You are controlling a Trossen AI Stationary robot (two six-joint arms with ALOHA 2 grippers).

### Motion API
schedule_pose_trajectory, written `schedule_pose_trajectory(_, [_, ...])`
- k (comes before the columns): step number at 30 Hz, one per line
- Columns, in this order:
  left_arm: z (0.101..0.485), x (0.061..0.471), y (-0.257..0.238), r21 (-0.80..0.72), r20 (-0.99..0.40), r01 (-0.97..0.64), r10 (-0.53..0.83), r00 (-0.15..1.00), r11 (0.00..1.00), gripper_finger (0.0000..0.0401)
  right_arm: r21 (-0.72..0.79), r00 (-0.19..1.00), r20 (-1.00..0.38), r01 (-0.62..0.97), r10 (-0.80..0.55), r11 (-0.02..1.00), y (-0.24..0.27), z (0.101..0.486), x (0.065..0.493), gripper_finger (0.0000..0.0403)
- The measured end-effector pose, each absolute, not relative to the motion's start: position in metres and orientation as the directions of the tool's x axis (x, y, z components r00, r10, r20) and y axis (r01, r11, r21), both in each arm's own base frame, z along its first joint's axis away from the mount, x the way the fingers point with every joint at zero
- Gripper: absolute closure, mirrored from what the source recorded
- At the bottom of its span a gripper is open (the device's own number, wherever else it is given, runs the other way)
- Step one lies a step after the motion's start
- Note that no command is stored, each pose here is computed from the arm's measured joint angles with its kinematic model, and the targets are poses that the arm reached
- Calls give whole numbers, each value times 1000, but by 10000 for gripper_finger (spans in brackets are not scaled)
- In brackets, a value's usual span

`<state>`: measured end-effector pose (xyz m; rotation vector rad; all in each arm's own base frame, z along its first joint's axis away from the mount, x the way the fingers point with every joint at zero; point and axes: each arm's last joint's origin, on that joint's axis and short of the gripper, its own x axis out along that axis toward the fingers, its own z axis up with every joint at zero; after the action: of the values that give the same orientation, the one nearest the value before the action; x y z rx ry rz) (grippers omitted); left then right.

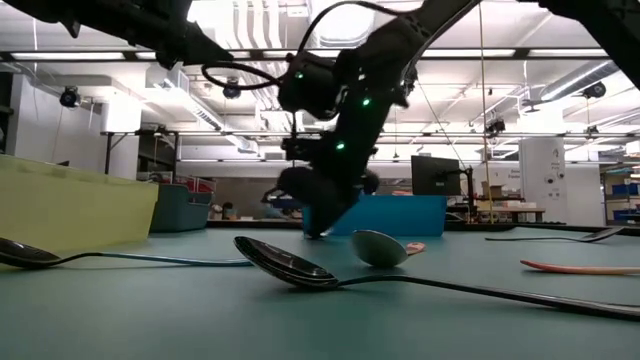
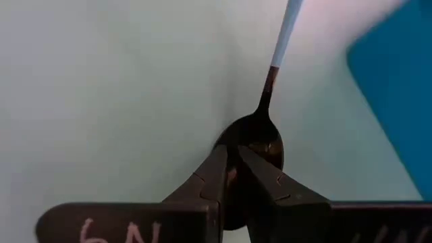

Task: Sort silverware by color (type)
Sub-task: Put the blue spoon into the dark blue bin

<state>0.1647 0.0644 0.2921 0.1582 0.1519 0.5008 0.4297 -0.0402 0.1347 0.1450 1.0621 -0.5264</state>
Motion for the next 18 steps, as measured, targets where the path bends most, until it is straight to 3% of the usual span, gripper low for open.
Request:
schedule_pose_trajectory(10, [291, 166, 65, 188, -110, -464, 488, 866, 866, 401, -322, 44, -931, 364, -362, 874, -30, 186, 371, 376])
schedule_pose_trajectory(14, [292, 166, 65, 188, -106, -465, 488, 866, 865, 401, -286, 97, -932, 394, -349, 874, -29, 216, 360, 376])
schedule_pose_trajectory(18, [292, 166, 65, 187, -103, -465, 488, 867, 865, 401, -138, 229, -940, 425, -254, 895, -34, 238, 358, 376])
